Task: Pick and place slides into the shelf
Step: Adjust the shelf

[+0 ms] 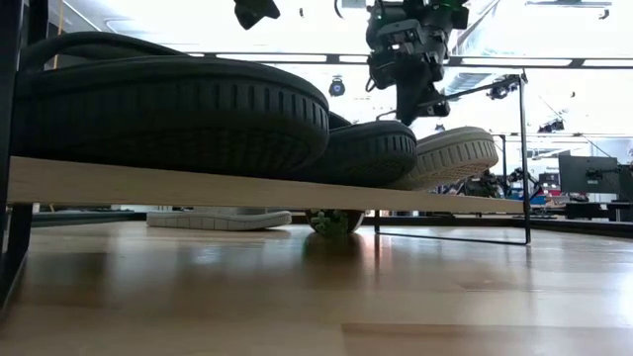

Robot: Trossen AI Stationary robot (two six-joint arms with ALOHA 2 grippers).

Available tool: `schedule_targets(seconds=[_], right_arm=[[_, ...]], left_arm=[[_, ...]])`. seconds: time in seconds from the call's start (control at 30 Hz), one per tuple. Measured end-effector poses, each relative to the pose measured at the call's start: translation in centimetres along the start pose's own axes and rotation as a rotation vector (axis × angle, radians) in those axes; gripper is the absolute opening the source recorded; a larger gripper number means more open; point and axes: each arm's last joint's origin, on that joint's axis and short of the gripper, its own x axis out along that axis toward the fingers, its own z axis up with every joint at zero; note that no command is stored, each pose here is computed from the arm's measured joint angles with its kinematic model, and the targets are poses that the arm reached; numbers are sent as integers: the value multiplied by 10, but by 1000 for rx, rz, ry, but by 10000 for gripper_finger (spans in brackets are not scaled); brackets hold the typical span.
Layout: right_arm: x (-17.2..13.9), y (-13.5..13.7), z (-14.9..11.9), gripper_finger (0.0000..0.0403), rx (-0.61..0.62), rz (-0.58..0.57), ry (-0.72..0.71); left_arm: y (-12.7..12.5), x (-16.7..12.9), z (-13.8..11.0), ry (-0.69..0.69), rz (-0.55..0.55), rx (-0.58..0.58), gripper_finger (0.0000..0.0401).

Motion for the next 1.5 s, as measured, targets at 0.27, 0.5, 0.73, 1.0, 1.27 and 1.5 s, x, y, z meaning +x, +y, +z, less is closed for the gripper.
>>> schedule_targets(seconds=[0.27, 0.5, 0.73, 1.0, 1.27, 1.5], right_arm=[[1, 2, -2, 65, -4, -21, 5], [1, 2, -2, 65, -3, -22, 7], [1, 2, -2, 43, 7, -23, 10], [1, 2, -3, 34, 19, -24, 14], [-3, 2, -7, 33, 32, -33, 29], [-10, 6, -15, 32, 38, -48, 42]], left_arm=[[0, 0, 0, 0, 0, 0, 1], [0, 0, 0, 4, -1, -1, 1], [0, 0, 0, 4, -1, -1, 1], [0, 0, 0, 4, -1, -1, 1], [0, 0, 0, 4, -1, -1, 1], [0, 0, 0, 4, -1, 6, 1]])
